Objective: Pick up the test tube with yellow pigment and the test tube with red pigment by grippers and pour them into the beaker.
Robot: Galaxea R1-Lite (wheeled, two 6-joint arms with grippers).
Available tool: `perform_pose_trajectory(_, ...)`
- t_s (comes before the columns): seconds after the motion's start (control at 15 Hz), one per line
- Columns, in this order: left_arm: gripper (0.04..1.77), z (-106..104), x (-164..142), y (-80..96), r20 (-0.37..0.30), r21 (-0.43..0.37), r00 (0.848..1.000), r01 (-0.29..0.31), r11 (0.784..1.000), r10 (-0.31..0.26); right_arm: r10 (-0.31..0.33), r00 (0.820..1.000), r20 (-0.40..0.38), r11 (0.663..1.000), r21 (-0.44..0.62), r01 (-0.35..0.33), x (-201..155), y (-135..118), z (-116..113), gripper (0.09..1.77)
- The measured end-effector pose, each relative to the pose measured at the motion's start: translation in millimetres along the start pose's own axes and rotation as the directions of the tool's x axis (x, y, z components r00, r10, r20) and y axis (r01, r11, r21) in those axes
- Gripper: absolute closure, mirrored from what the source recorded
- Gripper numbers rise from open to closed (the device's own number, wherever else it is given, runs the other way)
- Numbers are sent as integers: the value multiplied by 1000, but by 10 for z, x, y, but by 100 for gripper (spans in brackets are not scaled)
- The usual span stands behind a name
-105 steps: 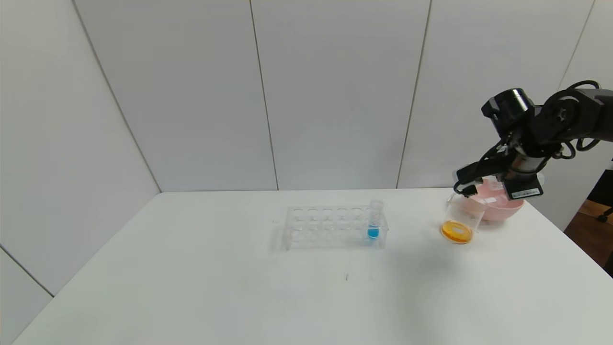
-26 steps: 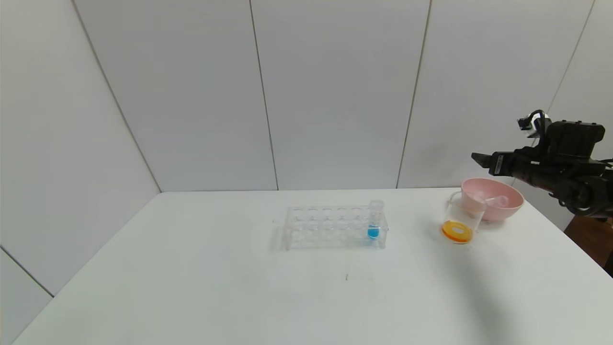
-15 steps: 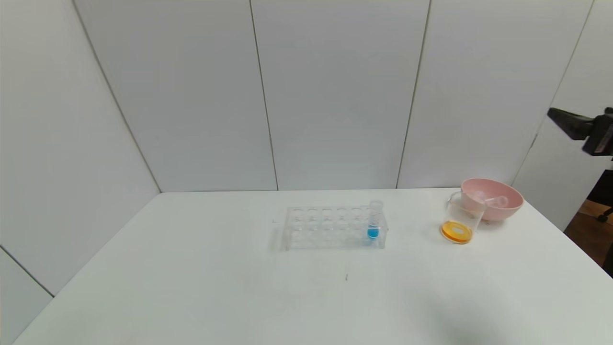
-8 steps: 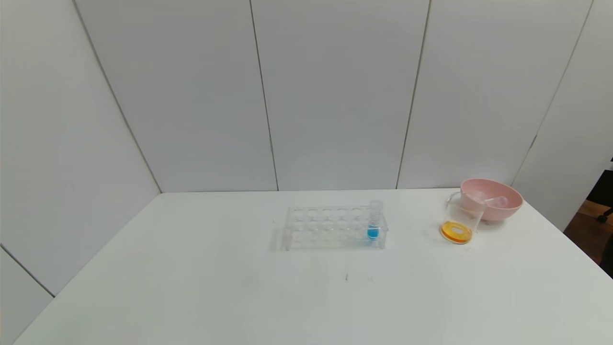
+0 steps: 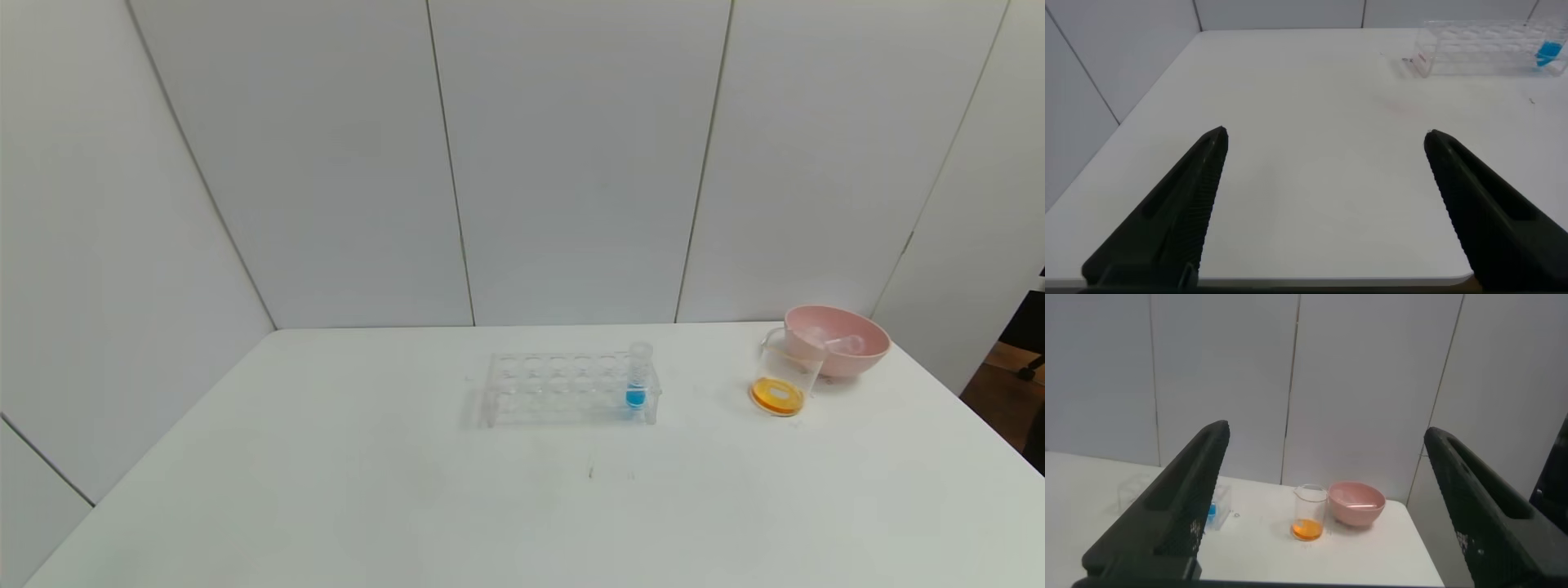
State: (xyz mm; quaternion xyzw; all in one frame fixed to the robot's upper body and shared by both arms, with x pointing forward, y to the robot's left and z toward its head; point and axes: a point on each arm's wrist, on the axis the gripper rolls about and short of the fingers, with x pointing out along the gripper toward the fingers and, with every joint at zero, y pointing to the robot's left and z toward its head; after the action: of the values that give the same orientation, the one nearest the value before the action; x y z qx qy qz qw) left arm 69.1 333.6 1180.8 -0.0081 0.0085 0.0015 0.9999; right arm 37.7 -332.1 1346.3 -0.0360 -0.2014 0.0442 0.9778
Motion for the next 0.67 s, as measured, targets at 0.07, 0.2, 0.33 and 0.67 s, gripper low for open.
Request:
perform_pose_trajectory(0.07,9,0,0,0,0,0,1000,0,1000,0,6,1000,13,1000,-9,-6,-95,10,-80,16)
perform_pose_trajectory(0.2,9,0,0,0,0,0,1000,0,1000,0,13,1000,23,1000,-29,-12,-251,31,-290,16)
perform_pose_trajectory(0.33,9,0,0,0,0,0,1000,0,1000,0,-14,1000,0,999,-39,14,-307,39,-527,16)
perform_pose_trajectory(0.67,9,0,0,0,0,0,1000,0,1000,0,-36,986,-160,999,-34,31,-292,63,-1199,16)
